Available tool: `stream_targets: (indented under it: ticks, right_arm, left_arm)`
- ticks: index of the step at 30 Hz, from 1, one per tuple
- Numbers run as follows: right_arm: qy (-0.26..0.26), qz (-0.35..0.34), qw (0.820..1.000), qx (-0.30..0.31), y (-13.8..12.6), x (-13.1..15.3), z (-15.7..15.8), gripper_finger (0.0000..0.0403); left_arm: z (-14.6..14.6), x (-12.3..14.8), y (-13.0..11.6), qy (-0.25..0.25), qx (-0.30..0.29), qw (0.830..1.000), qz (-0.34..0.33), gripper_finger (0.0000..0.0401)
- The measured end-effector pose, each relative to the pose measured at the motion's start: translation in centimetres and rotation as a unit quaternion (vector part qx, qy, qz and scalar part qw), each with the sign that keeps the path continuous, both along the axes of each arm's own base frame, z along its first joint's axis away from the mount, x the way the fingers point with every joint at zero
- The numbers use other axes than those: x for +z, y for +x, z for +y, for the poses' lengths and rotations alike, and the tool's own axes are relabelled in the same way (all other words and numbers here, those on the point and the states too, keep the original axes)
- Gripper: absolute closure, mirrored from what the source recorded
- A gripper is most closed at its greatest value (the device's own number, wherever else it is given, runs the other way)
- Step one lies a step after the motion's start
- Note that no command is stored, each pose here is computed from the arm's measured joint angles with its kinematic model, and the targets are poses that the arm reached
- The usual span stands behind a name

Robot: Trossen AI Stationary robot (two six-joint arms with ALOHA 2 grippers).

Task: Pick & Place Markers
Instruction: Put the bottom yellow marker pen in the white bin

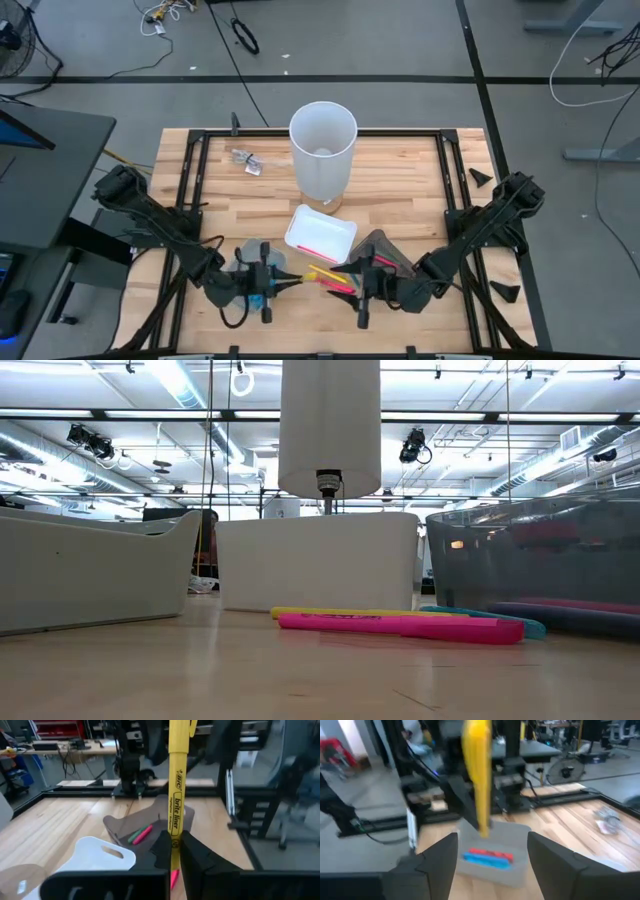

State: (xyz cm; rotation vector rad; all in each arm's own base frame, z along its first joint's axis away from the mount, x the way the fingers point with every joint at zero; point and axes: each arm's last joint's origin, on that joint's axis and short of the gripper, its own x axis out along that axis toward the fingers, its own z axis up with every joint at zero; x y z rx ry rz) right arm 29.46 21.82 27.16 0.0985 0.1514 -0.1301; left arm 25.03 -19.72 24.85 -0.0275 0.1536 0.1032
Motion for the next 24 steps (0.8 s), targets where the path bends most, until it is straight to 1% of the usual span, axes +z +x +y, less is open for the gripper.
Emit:
stream_targets:
  ticks: [4,8,16,24]
  right_arm:
    - [0.011,-0.024,1.0,0.01,1.0,-0.2,-0.1,0.0163]
    - [0.025,-0.039,0.999,0.019,2.2,-0.7,-0.5,0.0163]
    - [0.036,-0.067,0.997,0.003,4.1,-1.5,-1.8,0.0163]
    - [0.041,-0.076,0.996,-0.005,4.9,-1.5,-2.9,0.0163]
  left_arm:
    - [0.8,-1.2,-0.7,-0.03,0.0,0.998,-0.053,0.0383]
    - [1.3,-1.8,-1.2,-0.05,-0.003,0.996,-0.079,0.0383]
    - [1.7,-1.9,-1.0,-0.052,-0.004,0.995,-0.083,0.0383]
    - [1.9,-1.9,-0.8,-0.053,-0.003,0.995,-0.083,0.038]
